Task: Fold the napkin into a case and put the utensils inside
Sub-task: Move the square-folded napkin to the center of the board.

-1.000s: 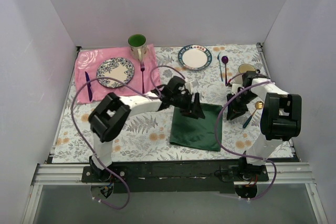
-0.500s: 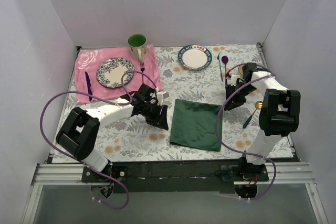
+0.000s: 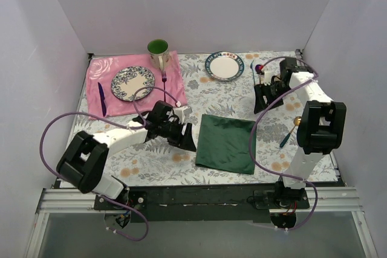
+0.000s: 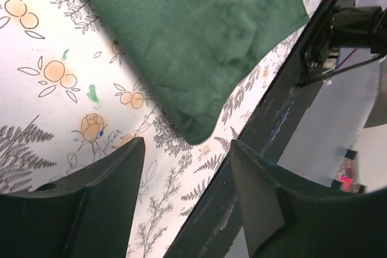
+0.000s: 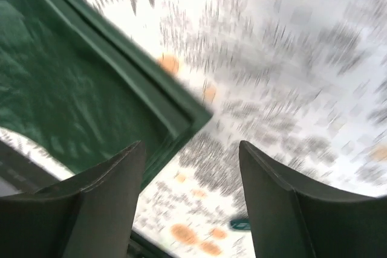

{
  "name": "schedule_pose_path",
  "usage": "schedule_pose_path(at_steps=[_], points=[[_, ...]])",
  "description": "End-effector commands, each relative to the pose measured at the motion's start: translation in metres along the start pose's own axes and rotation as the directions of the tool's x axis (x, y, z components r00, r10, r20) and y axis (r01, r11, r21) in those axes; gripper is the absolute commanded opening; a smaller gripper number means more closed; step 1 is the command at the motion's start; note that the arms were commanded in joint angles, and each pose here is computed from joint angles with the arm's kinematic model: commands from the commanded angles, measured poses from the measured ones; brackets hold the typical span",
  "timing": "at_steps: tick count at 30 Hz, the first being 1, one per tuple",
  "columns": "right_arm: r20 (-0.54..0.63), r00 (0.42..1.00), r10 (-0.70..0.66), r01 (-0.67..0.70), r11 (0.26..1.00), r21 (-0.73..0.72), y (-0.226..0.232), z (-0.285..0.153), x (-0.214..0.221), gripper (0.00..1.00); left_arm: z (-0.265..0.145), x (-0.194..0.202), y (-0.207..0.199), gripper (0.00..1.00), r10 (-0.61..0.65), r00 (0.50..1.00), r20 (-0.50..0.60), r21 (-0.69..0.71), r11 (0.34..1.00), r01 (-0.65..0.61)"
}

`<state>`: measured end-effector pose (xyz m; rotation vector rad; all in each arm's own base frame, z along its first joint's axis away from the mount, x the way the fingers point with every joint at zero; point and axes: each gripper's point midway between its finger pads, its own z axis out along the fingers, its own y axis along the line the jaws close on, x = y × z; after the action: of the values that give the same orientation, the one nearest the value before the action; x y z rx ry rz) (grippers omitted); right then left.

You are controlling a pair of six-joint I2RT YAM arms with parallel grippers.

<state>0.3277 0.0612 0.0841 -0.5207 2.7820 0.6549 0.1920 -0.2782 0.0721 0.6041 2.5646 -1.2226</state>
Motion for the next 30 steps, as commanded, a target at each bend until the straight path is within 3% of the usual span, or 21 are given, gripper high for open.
schedule_pose_path(at_steps=[1,2,3,5,8,11,18,21,22,26,30], points=[[0.03,0.978,-0.207,0.208,0.978,-0.022,0.016,0.001,-0.038,0.75,-0.031,-0.016,-0.022,0.6,0.367,0.92,0.136,0.007,0.929,-0.371],[0.021,0.974,-0.225,0.226,0.974,-0.024,0.019,0.004,-0.04,0.75,-0.032,-0.006,-0.024,0.6,0.447,0.885,0.129,0.002,0.893,-0.451],[0.003,0.97,-0.245,0.245,0.969,-0.037,0.02,0.011,-0.038,0.75,-0.042,-0.005,-0.034,0.59,0.589,0.793,0.157,-0.015,0.804,-0.594],[-0.026,0.96,-0.281,0.28,0.96,-0.034,0.026,0.022,-0.039,0.7,-0.039,0.017,-0.051,0.57,0.731,0.669,0.135,-0.004,0.675,-0.738],[-0.066,0.954,-0.293,0.291,0.956,-0.043,0.026,0.04,-0.032,0.63,-0.032,0.054,-0.065,0.49,0.812,0.58,0.074,0.073,0.575,-0.815],[-0.1,0.952,-0.29,0.287,0.957,-0.038,0.021,0.051,-0.026,0.63,-0.016,0.072,-0.064,0.4,0.819,0.573,-0.008,0.082,0.572,-0.816],[-0.142,0.942,-0.305,0.301,0.952,-0.049,0.016,0.061,-0.005,0.61,0.006,0.046,-0.051,0.46,0.859,0.512,-0.015,-0.122,0.506,-0.854],[-0.164,0.941,-0.296,0.286,0.955,-0.084,0.02,0.064,0.009,0.53,0.011,0.042,-0.038,0.46,0.87,0.489,-0.065,-0.177,0.472,-0.864],[-0.179,0.941,-0.289,0.274,0.956,-0.103,0.022,0.066,0.017,0.44,0.012,0.042,-0.036,0.45,0.871,0.485,-0.077,-0.186,0.466,-0.865],[-0.207,0.938,-0.278,0.257,0.959,-0.121,0.024,0.07,0.034,0.35,0.02,0.047,-0.031,0.31,0.862,0.492,-0.124,-0.175,0.469,-0.866],[-0.221,0.935,-0.276,0.252,0.959,-0.131,0.026,0.069,0.048,0.31,0.023,0.056,-0.021,0.36,0.87,0.467,-0.16,-0.182,0.439,-0.88]])
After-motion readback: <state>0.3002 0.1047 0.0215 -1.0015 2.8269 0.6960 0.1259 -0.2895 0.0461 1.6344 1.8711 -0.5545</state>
